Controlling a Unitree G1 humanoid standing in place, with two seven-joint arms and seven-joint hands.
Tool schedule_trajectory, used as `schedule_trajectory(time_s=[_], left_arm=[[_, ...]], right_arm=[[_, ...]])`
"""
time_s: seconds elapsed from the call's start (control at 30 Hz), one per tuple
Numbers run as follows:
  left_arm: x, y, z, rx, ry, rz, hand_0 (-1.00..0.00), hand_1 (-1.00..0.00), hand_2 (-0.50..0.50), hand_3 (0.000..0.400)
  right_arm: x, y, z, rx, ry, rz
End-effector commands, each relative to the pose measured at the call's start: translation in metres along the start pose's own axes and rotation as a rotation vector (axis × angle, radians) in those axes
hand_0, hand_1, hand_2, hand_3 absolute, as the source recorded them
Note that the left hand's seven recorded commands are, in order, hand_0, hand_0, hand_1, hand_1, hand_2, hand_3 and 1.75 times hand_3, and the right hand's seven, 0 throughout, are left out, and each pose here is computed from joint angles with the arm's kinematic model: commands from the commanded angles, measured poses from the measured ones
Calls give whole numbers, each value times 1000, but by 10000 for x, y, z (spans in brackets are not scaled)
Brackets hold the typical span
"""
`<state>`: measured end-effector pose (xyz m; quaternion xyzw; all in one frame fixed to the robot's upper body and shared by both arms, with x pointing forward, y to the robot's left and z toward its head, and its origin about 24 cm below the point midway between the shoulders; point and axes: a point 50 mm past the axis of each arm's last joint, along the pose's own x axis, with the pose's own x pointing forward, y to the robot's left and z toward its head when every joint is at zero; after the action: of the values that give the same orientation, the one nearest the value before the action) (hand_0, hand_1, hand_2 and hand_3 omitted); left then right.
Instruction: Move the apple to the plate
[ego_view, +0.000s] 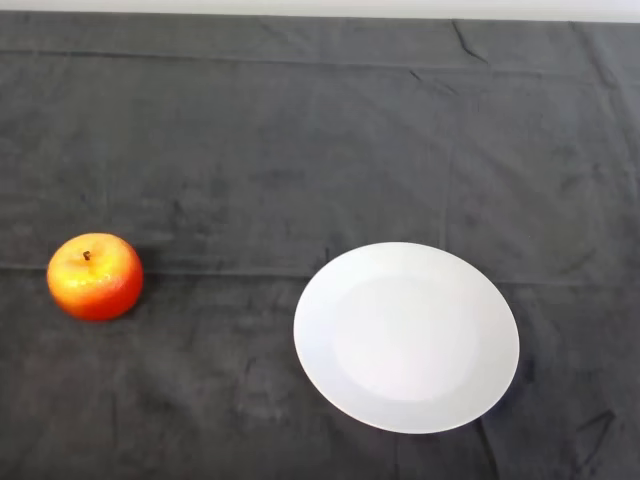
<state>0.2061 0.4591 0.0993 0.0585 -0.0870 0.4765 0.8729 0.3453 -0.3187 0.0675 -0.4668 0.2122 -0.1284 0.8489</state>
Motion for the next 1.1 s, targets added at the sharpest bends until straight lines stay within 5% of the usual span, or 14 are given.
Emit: schedule_trajectory(time_s=[0.03, 0.6, 1.1], left_arm=[[44, -179, 108, -13, -49, -36, 0, 0, 0, 0], [-114, -793, 48, 20, -63, -401, 0, 0, 0, 0], [-320, -1086, -73, 117, -46, -737, 0, 0, 0, 0]], right_arm=[[-11, 17, -102, 4, 29, 9], [-11, 18, -102, 5, 29, 9], [-12, 18, -102, 5, 28, 9]])
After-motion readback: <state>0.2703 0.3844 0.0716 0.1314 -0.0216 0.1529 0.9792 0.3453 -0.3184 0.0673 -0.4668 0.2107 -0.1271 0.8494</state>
